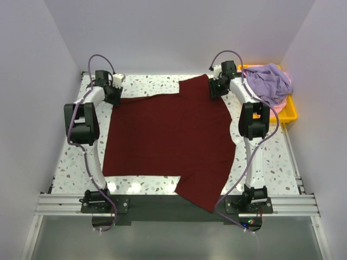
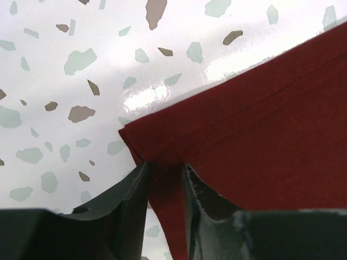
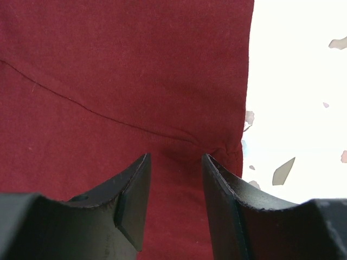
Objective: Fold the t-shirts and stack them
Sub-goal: Fold the tshirt
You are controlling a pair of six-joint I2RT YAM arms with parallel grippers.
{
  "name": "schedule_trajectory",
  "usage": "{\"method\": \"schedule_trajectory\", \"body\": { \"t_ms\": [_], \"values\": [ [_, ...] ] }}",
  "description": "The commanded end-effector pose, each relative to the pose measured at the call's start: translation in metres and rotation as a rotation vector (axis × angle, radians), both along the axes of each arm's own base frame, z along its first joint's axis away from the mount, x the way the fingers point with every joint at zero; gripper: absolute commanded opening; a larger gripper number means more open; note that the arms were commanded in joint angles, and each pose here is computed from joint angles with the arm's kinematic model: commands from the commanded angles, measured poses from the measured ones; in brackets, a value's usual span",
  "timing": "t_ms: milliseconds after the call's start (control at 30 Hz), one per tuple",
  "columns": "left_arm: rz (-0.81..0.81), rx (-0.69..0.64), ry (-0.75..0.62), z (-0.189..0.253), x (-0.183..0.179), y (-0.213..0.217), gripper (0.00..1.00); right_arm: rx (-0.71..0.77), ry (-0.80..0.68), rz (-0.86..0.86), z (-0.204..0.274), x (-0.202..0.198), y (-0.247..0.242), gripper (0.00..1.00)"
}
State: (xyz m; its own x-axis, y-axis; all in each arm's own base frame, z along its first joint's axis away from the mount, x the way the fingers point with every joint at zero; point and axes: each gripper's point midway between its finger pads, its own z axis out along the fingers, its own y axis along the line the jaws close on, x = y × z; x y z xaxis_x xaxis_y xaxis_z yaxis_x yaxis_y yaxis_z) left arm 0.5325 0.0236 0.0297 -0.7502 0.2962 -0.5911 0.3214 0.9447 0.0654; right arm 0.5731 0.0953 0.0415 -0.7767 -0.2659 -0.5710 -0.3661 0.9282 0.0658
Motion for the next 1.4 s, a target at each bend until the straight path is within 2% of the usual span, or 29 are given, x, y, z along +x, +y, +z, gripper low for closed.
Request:
{"method": "schedule_trajectory", "body": {
  "t_ms": [0,100,233,500,567,767,933,967,1067,1100,1200,1367],
  "values": [
    [0.001,-0.016,-0.088,0.028,0.021,-0.004,0.33,-0.009,-0.057,0.010,0.025,0.008,0.000,0.46],
    [-0.004,-0.016,-0.096,0.032,0.025,-0.004,0.17,-0.010,-0.059,0.013,0.025,0.008,0.000,0.46],
    [-0.004,-0.020,-0.114,0.038,0.033,-0.004,0.00,-0.014,-0.074,0.007,0.029,0.011,-0.001,0.46],
    [0.033,-0.010,-0.139,0.032,0.050,0.003,0.00,-0.031,-0.150,-0.018,0.040,0.029,-0.005,0.49],
    [0.047,-0.011,-0.158,0.034,0.058,0.004,0.00,-0.029,-0.177,-0.034,0.043,0.036,-0.006,0.53],
    [0.091,-0.036,-0.233,0.038,0.080,0.006,0.00,-0.017,-0.210,-0.062,0.044,0.046,-0.007,0.56],
    [0.142,-0.032,-0.279,0.038,0.093,0.014,0.05,-0.021,-0.240,-0.084,0.047,0.053,-0.008,0.60],
    [0.147,-0.032,-0.298,0.044,0.095,0.016,0.17,-0.021,-0.246,-0.088,0.048,0.054,-0.009,0.60],
    [0.170,-0.035,-0.353,0.058,0.097,0.020,0.31,-0.013,-0.273,-0.113,0.050,0.061,-0.010,0.66],
    [0.177,-0.044,-0.363,0.058,0.097,0.021,0.41,-0.012,-0.279,-0.131,0.051,0.062,-0.011,0.67],
    [0.147,-0.069,-0.355,0.061,0.094,0.015,0.47,-0.003,-0.311,-0.147,0.054,0.072,-0.010,0.70],
    [0.115,-0.094,-0.303,0.052,0.084,0.006,0.48,0.032,-0.345,-0.177,0.047,0.087,-0.008,0.68]
  ]
}}
